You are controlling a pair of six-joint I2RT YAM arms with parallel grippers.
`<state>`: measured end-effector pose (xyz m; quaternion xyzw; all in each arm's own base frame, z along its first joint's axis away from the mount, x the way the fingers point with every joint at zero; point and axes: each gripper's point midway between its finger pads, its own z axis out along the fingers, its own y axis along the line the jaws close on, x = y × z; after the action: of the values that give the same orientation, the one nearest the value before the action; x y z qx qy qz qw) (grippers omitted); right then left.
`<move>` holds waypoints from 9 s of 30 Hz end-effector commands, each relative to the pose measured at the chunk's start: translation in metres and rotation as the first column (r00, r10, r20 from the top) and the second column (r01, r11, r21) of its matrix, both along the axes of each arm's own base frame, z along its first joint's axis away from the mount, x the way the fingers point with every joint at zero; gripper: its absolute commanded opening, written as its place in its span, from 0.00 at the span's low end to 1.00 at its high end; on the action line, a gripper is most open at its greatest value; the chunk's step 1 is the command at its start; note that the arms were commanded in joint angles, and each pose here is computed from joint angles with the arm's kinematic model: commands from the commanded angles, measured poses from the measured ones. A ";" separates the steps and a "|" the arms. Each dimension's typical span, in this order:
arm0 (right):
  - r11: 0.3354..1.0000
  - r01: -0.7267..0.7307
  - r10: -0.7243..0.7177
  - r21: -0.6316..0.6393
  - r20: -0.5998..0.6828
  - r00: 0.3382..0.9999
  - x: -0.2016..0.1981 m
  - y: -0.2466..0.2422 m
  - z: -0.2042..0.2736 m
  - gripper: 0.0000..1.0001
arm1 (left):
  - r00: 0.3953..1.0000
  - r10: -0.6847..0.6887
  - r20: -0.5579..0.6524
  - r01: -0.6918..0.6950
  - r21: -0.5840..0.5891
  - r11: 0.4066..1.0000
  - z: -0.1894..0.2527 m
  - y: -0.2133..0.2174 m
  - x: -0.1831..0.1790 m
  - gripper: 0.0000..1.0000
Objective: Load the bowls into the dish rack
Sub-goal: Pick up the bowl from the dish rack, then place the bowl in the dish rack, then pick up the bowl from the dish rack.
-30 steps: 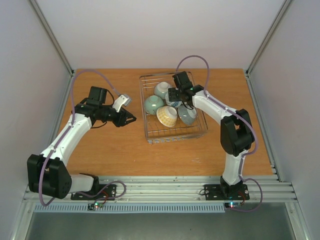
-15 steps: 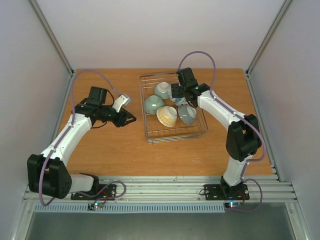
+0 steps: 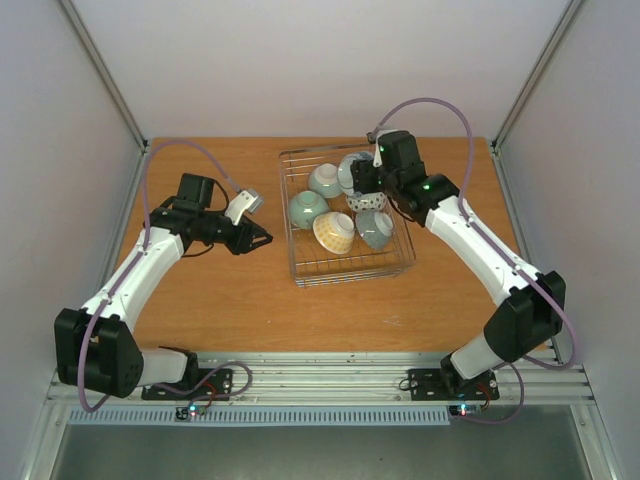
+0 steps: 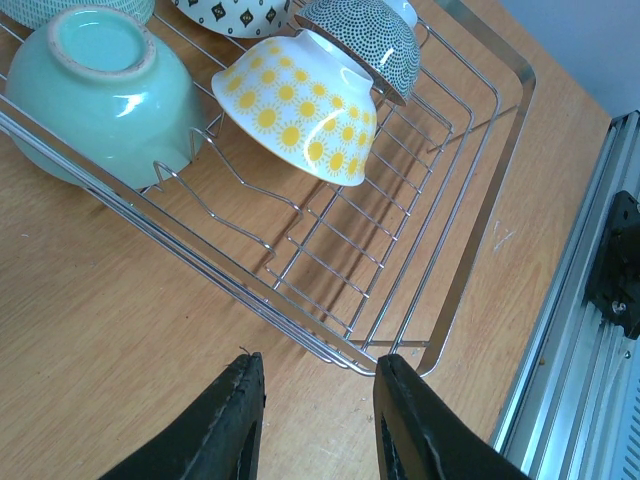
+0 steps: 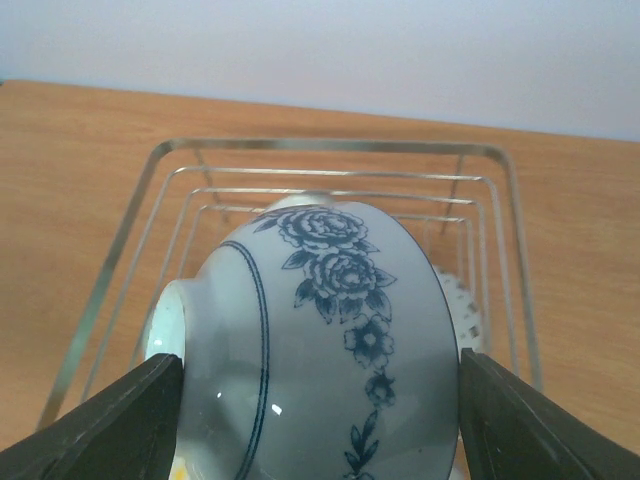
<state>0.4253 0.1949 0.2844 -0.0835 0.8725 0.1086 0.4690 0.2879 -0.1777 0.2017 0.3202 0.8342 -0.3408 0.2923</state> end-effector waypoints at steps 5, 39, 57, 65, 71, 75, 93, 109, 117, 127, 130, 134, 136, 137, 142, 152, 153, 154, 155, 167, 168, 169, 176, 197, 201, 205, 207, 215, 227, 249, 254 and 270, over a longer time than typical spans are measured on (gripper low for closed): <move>0.980 -0.188 0.191 0.072 -0.034 0.981 -0.045 0.051 0.001 0.01 | 1.000 -0.008 0.026 0.008 -0.019 1.000 0.005 0.000 0.000 0.31; 0.931 -0.362 0.366 0.051 -0.090 0.926 -0.062 0.133 -0.040 0.01 | 1.000 -0.011 0.024 0.011 -0.013 1.000 0.001 0.000 0.000 0.31; 0.935 -0.352 0.346 -0.031 -0.123 0.930 -0.061 0.145 -0.064 0.01 | 1.000 -0.010 0.026 0.010 -0.012 1.000 0.001 0.001 0.000 0.31; 0.936 -0.345 0.333 -0.072 -0.143 0.932 -0.066 0.146 -0.072 0.01 | 1.000 -0.012 0.027 0.013 -0.014 1.000 0.001 0.000 0.000 0.31; 0.935 -0.347 0.337 -0.073 -0.123 0.933 -0.074 0.145 -0.063 0.01 | 0.999 -0.015 0.028 0.016 -0.018 1.000 0.001 0.000 0.000 0.31; 0.935 -0.344 0.334 -0.082 -0.117 0.935 -0.079 0.143 -0.058 0.01 | 1.000 -0.015 0.026 0.015 -0.018 1.000 0.001 0.000 0.000 0.31; 0.962 -0.262 0.248 -0.084 -0.143 0.958 -0.098 0.126 -0.060 0.02 | 0.999 -0.020 0.026 0.021 -0.028 0.999 0.003 -0.001 -0.002 0.31; 0.971 -0.224 0.213 -0.084 -0.121 0.969 -0.092 0.123 -0.055 0.01 | 0.999 -0.025 0.032 0.027 -0.035 0.999 0.005 -0.002 -0.003 0.31; 0.975 -0.183 0.163 -0.124 -0.157 0.974 -0.083 0.124 -0.084 0.01 | 0.999 -0.027 0.030 0.028 -0.036 0.999 0.004 -0.002 -0.003 0.31; 0.966 -0.123 0.087 -0.227 -0.165 0.983 -0.064 0.122 -0.110 0.01 | 0.999 -0.027 0.033 0.028 -0.038 0.999 0.005 -0.002 -0.003 0.31; 0.966 -0.109 0.073 -0.234 -0.155 0.985 -0.061 0.122 -0.108 0.01 | 0.999 -0.027 0.033 0.028 -0.038 0.999 0.006 -0.002 -0.004 0.31; 0.974 -0.091 0.068 -0.207 -0.116 0.991 -0.058 0.123 -0.092 0.01 | 0.999 -0.029 0.032 0.030 -0.040 0.999 0.006 -0.003 -0.004 0.31; 0.978 -0.089 0.072 -0.187 -0.092 0.993 -0.057 0.123 -0.081 0.01 | 0.999 -0.030 0.033 0.032 -0.042 0.999 0.006 -0.003 -0.004 0.31; 0.981 -0.090 0.077 -0.174 -0.081 0.994 -0.056 0.125 -0.074 0.01 | 0.999 -0.030 0.033 0.032 -0.041 0.999 0.006 -0.003 -0.004 0.31; 0.981 -0.121 0.111 -0.148 -0.075 0.991 -0.055 0.134 -0.062 0.01 | 0.999 -0.031 0.034 0.033 -0.042 0.999 0.005 -0.003 -0.004 0.31; 0.993 -0.075 0.067 -0.087 -0.097 0.993 -0.050 0.132 -0.066 0.01 | 0.999 -0.032 0.030 0.034 -0.044 0.998 0.006 -0.003 -0.005 0.31; 0.994 -0.066 0.057 -0.084 -0.100 0.993 -0.050 0.131 -0.067 0.01 | 0.999 -0.032 0.028 0.033 -0.044 0.998 0.005 -0.003 -0.005 0.31; 0.995 -0.057 0.048 -0.077 -0.106 0.993 -0.049 0.130 -0.069 0.01 | 0.999 -0.032 0.027 0.033 -0.044 0.998 0.005 -0.003 -0.005 0.31; 0.996 -0.045 0.037 -0.072 -0.111 0.993 -0.049 0.128 -0.071 0.01 | 0.999 -0.032 0.027 0.033 -0.044 0.998 0.005 -0.003 -0.005 0.31; 0.991 0.119 -0.109 0.064 -0.152 0.982 -0.047 0.104 -0.084 0.01 | 0.999 -0.038 0.011 0.039 -0.053 0.998 0.002 -0.005 -0.004 0.31; 0.988 0.135 -0.123 0.068 -0.153 0.980 -0.046 0.102 -0.084 0.01 | 0.999 -0.039 0.010 0.039 -0.052 0.998 0.002 -0.005 -0.005 0.31; 0.986 0.148 -0.135 0.076 -0.159 0.978 -0.045 0.100 -0.086 0.01 | 0.999 -0.039 0.011 0.039 -0.053 0.998 0.003 -0.005 -0.004 0.31; 0.979 0.191 -0.175 0.073 -0.186 0.967 -0.039 0.099 -0.100 0.01 | 0.999 -0.037 0.013 0.038 -0.051 0.998 0.003 -0.005 -0.004 0.31; 0.999 -0.020 0.017 -0.027 -0.133 0.991 -0.053 0.111 -0.083 0.33 | 0.999 -0.036 0.016 0.037 -0.049 0.998 0.003 -0.004 -0.004 0.31; 0.993 -0.073 0.058 -0.093 -0.163 0.985 -0.067 0.101 -0.071 0.44 | 0.999 -0.036 0.011 0.037 -0.050 0.998 0.002 -0.004 -0.004 0.31; 0.987 -0.130 0.109 -0.090 -0.209 0.972 -0.088 0.093 -0.062 0.46 | 0.999 -0.039 0.004 0.039 -0.051 0.998 0.001 -0.005 -0.004 0.31; 0.981 -0.171 0.146 -0.087 -0.238 0.960 -0.099 0.091 -0.063 0.46 | 0.999 -0.041 -0.004 0.040 -0.052 0.998 0.000 -0.005 -0.004 0.31; 0.950 -0.298 0.250 -0.094 -0.341 0.906 -0.130 0.088 -0.079 0.49 | 0.999 -0.033 -0.010 0.033 -0.046 0.998 -0.001 -0.004 -0.003 0.31; 0.891 -0.454 0.410 -0.005 -0.420 0.810 -0.148 0.116 -0.107 0.50 | 0.999 -0.035 -0.009 0.034 -0.047 0.998 -0.001 -0.005 -0.003 0.31; 0.717 -0.680 0.578 -0.155 -0.413 0.704 -0.127 0.146 -0.143 0.42 | 0.999 -0.032 -0.016 0.031 -0.040 0.999 -0.004 -0.004 -0.002 0.32; 0.697 -0.694 0.585 -0.178 -0.418 0.695 -0.127 0.142 -0.144 0.22 | 0.999 -0.032 -0.019 0.031 -0.041 0.999 -0.005 -0.004 -0.001 0.32; 0.652 -0.742 0.613 -0.158 -0.465 0.638 -0.134 0.142 -0.141 0.09 | 1.000 -0.030 -0.007 0.030 -0.040 0.999 -0.001 -0.003 -0.002 0.32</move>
<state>0.2997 0.3498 0.1554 -0.4576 0.8409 0.1613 0.2398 0.2831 -0.1826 0.1966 0.3203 0.8294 -0.3638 0.2777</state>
